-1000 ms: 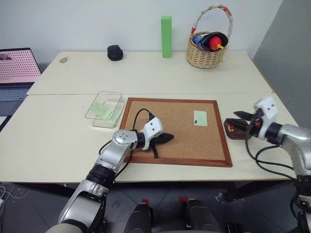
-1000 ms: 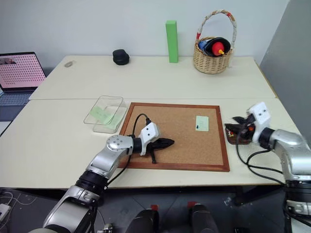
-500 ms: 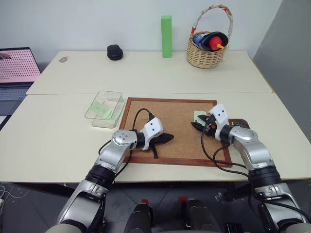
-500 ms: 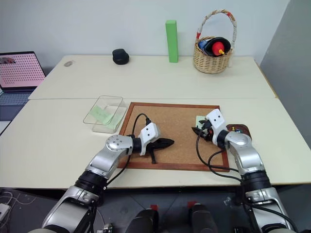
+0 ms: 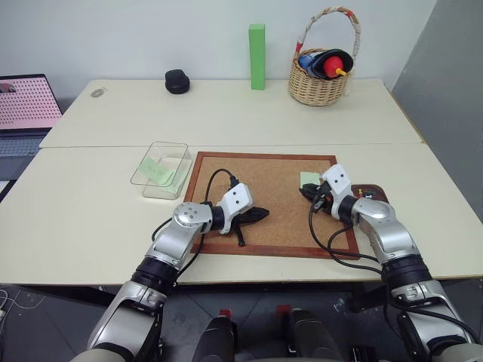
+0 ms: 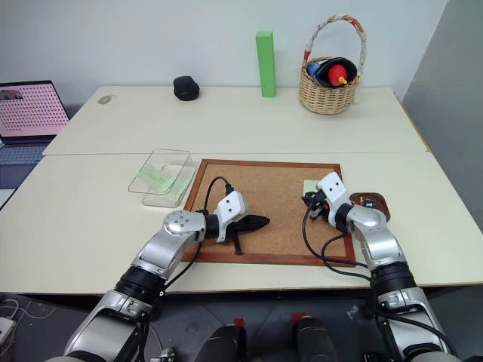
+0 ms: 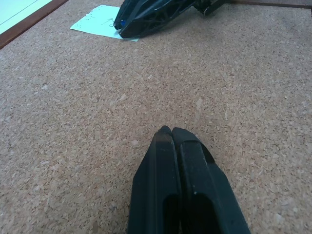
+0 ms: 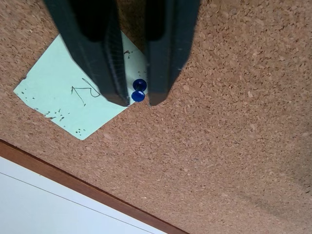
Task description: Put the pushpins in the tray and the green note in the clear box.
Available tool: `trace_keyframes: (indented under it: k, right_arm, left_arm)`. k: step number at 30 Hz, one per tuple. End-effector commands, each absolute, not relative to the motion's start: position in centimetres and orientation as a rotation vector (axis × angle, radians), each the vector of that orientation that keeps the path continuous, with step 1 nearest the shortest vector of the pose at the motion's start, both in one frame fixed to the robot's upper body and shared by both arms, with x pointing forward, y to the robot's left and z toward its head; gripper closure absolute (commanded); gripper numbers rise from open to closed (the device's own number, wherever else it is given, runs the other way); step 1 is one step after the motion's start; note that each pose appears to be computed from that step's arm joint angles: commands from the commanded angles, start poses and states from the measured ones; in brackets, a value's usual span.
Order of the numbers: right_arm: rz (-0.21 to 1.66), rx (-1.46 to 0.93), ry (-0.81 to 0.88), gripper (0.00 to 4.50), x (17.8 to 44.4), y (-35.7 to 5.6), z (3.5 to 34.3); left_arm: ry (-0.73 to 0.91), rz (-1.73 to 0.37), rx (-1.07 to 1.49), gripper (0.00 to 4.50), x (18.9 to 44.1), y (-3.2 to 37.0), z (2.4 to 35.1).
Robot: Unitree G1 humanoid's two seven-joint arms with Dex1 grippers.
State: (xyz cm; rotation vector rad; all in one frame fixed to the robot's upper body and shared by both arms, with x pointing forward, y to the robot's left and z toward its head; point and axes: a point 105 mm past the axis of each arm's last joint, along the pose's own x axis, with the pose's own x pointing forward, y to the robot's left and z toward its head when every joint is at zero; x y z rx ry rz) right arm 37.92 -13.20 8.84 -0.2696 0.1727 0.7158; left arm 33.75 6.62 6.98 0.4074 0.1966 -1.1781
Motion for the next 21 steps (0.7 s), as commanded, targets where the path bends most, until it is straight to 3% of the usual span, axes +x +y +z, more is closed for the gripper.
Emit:
trace_keyframes:
  k: [1,13,21]
  right_arm:
    - [0.717,-0.266,0.101,4.49,38.1,-13.3,10.9]
    - [0.811,-0.305,-0.057,4.49,37.2,-11.7,16.6]
    - [0.873,-0.346,-0.046,4.49,36.1,-11.3,17.5]
  left_arm:
    - [0.382,-1.144,0.433,4.5,32.9,8.4,2.9]
    - [0.33,-1.136,0.379,4.5,33.3,7.8,3.8]
    - [0.07,-1.113,0.284,4.5,34.5,6.7,9.0]
